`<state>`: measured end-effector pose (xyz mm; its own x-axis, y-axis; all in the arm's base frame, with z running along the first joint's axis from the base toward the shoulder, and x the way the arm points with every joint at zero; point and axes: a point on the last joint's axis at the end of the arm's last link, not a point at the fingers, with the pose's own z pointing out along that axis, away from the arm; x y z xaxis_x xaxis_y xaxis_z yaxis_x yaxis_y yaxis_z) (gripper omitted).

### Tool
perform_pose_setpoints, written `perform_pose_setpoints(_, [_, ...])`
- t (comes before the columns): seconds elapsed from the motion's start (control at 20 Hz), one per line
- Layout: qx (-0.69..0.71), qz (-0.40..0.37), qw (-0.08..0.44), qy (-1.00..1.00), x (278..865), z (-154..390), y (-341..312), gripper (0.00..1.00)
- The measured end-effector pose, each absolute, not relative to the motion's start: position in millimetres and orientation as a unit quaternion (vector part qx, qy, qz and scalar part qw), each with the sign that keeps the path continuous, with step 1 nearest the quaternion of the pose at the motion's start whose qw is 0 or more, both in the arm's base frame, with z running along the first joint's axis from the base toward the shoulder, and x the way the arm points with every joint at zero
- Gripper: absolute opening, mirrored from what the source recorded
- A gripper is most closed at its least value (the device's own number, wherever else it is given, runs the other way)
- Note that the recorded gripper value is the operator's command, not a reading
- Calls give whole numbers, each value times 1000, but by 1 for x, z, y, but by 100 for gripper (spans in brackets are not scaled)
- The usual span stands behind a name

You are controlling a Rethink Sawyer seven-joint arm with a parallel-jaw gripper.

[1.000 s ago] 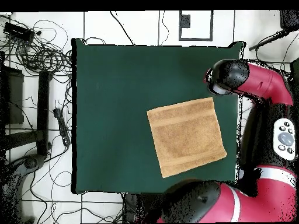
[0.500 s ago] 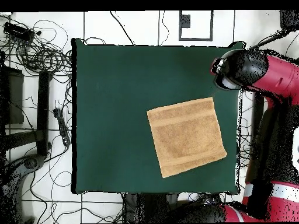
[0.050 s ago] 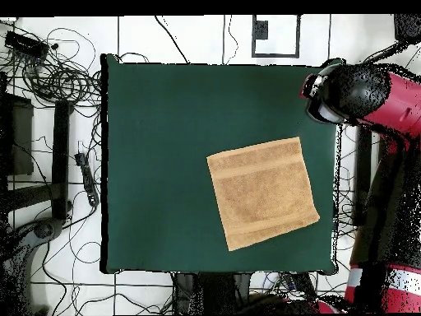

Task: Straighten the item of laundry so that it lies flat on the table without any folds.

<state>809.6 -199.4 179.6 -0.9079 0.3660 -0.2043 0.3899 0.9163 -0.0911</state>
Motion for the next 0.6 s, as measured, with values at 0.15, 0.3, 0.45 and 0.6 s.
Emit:
perform_pose_setpoints(0.15, [194,-66,95,974,811,185,-200,100])
perform_pose_setpoints(0.3, [194,-66,96,974,811,186,-200,100])
perform_pose_setpoints(0.45, [194,-65,94,974,810,184,-199,100])
perform_pose_setpoints(0.6, [194,-65,91,975,808,182,-198,100])
